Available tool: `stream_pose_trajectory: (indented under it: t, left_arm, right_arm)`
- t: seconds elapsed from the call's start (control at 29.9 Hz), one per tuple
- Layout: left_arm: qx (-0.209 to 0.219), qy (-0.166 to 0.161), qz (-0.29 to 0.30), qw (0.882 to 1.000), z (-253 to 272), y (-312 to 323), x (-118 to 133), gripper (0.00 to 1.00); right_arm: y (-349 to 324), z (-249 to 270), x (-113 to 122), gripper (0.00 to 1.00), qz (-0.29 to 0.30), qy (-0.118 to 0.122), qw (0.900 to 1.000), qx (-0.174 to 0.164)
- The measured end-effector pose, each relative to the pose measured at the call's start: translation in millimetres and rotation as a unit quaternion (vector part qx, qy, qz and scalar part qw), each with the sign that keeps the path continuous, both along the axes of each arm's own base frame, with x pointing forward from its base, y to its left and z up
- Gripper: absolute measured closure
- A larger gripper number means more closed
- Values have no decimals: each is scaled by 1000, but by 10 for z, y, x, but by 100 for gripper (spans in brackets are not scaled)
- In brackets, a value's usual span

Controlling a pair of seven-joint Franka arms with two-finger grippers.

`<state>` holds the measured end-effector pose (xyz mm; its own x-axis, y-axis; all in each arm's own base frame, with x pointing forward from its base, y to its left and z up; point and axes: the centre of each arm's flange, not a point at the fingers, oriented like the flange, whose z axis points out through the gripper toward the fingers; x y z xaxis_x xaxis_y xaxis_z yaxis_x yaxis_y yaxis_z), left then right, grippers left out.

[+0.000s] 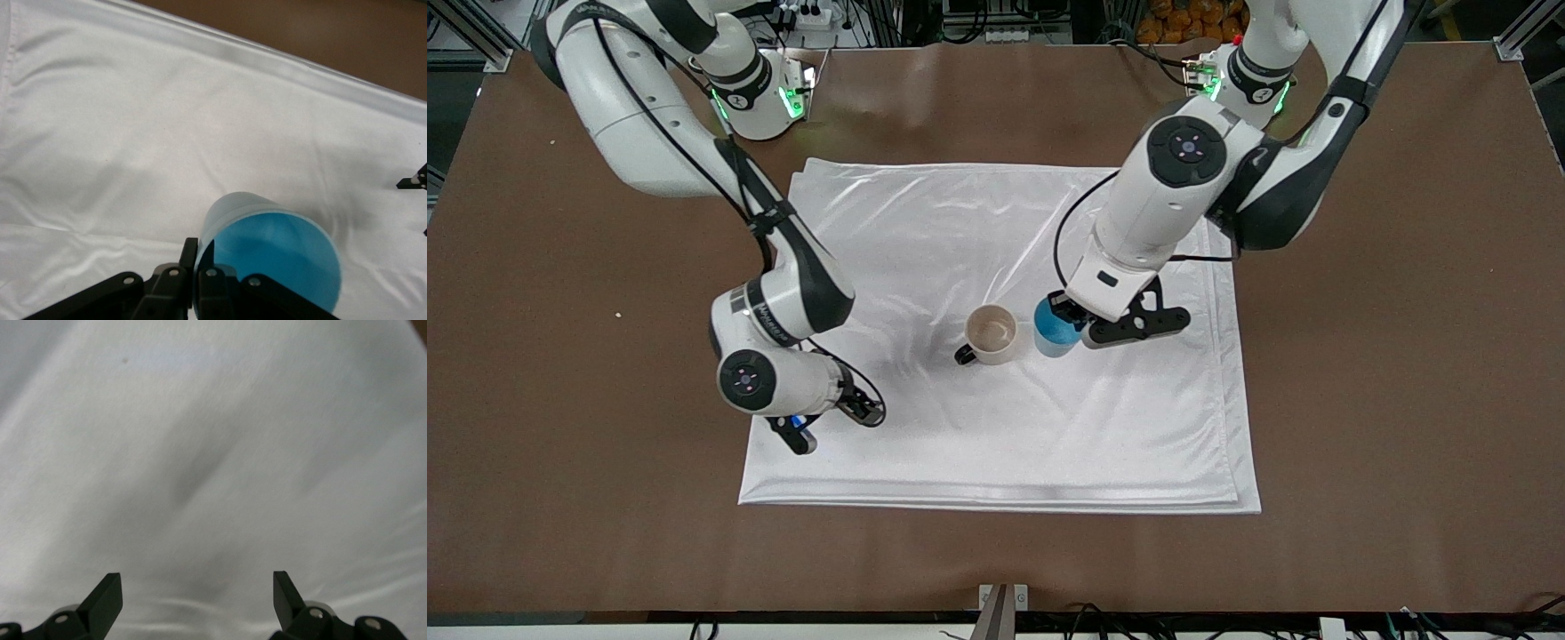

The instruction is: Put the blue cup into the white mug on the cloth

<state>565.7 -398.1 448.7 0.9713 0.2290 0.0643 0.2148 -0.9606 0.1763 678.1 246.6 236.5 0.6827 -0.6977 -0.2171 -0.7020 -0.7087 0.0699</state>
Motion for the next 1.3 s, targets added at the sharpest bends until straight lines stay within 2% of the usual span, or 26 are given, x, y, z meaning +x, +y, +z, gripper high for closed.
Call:
stream_pose_trajectory:
  t: [0.2,0.4,0.6,0.8,0.94,1.07,1.2,1.3]
  left_arm:
    - [9,8,11,1000,-195,-366,-203,96]
    - [-1,7,37,999,-454,-641,-259,96]
    - [11,-5,41,999,-801,-926,-357,96]
    - [41,-16,39,998,-1161,-1208,-550,96]
    - [50,-16,37,998,-1309,-1300,-629,96]
    - [52,-15,38,998,-1368,-1297,-610,96]
    - [53,-16,42,998,-1371,-1261,-565,96]
    - [54,-16,43,998,-1375,-1249,-552,96]
  right_arm:
    - [-652,-62,88,0,82,30,996,16]
    - [-1210,-92,171,0,130,33,990,37]
    - [-1583,-127,173,0,150,45,986,50]
    - [-1544,-144,98,0,160,53,984,51]
    - [-1496,-111,15,0,170,44,984,41]
    - [-1453,-119,-134,0,183,20,983,24]
    - [-1397,-207,-385,0,202,-12,979,7]
    - [-1374,-284,-613,0,217,-25,976,-5]
